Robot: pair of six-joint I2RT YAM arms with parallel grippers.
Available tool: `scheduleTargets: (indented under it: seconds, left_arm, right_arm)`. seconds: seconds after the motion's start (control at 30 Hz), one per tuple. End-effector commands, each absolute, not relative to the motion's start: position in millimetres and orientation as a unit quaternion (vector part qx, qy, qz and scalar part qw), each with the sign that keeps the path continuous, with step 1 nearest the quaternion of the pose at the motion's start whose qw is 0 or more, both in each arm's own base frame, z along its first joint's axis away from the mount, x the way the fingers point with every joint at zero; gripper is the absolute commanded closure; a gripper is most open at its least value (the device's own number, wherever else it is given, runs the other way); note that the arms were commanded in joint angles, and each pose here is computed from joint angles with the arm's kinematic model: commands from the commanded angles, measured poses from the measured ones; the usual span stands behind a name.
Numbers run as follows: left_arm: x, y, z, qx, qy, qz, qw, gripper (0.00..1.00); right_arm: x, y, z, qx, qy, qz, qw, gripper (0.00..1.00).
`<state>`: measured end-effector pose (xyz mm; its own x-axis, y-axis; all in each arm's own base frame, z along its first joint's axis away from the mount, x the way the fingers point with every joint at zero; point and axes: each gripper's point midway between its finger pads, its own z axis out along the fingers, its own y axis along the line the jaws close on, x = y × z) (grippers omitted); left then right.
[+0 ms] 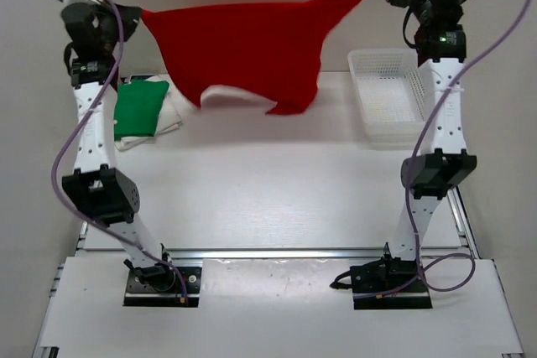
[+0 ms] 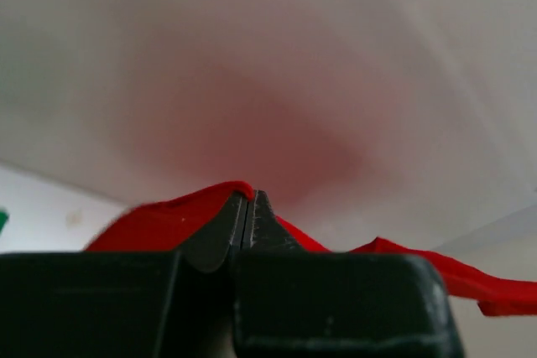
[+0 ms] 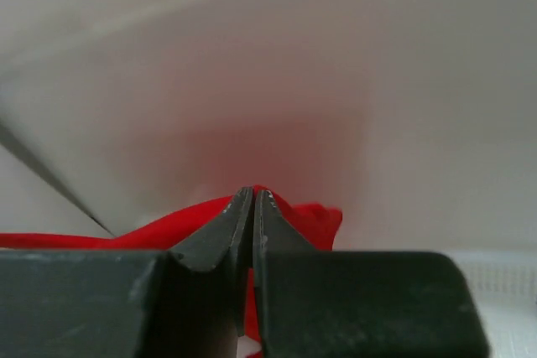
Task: Fold and stack the t-shirts
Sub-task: Flatten out the tshirt, then fold the flattened tshirt in 1/3 of the way
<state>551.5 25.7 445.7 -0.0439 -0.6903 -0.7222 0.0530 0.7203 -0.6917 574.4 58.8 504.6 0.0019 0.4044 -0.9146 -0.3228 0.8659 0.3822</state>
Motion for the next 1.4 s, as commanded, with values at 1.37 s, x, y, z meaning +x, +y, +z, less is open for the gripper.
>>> scheduleTargets:
  seconds: [1.37]
  left_arm:
    - [279, 6, 105, -0.343, 0.783, -0.187, 0.484, 1.0]
  right_arm:
    - [245, 91, 132, 0.139, 0.853, 0.245, 0.44, 1.0]
